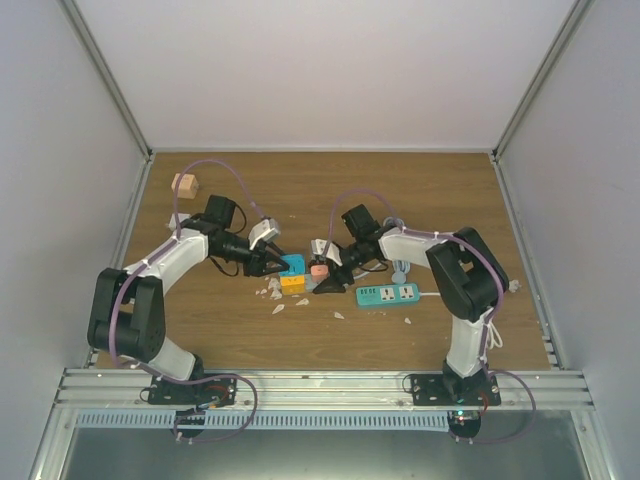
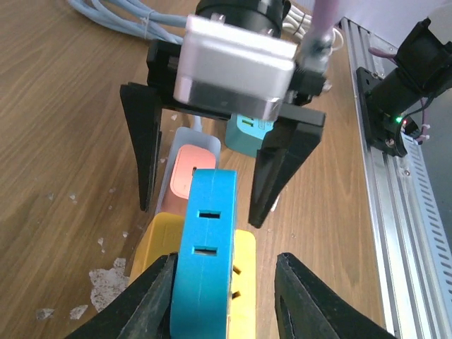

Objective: Pull the plug off the socket

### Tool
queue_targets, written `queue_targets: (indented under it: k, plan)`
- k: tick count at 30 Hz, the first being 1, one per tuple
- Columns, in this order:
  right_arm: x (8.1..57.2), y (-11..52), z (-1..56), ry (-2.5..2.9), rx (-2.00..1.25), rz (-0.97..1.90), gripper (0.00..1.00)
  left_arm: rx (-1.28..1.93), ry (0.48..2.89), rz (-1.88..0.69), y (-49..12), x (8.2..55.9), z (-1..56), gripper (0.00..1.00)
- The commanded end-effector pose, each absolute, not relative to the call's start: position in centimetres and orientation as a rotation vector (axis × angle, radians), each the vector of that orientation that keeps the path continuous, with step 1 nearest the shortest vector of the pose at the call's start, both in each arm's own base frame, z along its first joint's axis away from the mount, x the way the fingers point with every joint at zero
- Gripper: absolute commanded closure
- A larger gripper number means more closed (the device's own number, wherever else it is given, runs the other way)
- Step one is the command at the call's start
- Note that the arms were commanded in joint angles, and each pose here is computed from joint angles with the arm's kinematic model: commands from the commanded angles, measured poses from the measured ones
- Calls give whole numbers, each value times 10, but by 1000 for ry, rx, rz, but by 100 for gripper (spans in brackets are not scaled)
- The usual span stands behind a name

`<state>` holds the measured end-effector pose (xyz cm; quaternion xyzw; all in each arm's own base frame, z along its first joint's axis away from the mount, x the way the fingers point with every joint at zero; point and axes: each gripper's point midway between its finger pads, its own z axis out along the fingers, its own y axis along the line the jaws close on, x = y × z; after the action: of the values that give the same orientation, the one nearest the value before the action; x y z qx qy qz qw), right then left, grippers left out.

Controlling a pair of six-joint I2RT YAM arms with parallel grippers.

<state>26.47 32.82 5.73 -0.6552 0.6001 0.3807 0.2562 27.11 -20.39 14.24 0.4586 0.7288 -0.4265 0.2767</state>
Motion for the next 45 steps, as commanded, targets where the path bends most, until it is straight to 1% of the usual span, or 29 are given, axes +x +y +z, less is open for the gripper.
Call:
queue_targets:
  k: [1, 7, 10, 12, 21, 27, 32, 37, 42, 45]
  plan:
    - [260, 345, 101, 1462, -1746, 1116, 18, 1261, 1885, -1097, -207, 271, 152, 62]
    - [250, 357, 115, 1405, -1720, 1222, 11, 1271, 1870, -1092, -209, 268, 153, 68]
    - [248, 365, 116, 1382, -1724, 1217, 6, 1279, 1870, -1082, -210, 268, 152, 69]
    - [247, 369, 117, 1366, -1721, 1209, 5, 1283, 1873, -1071, -210, 268, 151, 69]
    - [252, 381, 112, 1331, -1717, 1137, 7, 1283, 1875, -1046, -212, 270, 147, 70]
    - [256, 384, 105, 1339, -1711, 1142, 11, 1289, 1874, -1043, -214, 269, 146, 74]
    - [247, 378, 93, 1359, -1724, 1153, 12, 1287, 1871, -1041, -214, 269, 148, 76]
    - [255, 381, 92, 1356, -1710, 1122, 15, 1285, 1864, -1050, -214, 268, 150, 78]
    - [257, 381, 89, 1366, -1705, 1101, 24, 1289, 1858, -1048, -215, 268, 152, 82]
    - [257, 379, 84, 1370, -1712, 1084, 27, 1286, 1850, -1056, -215, 268, 156, 84]
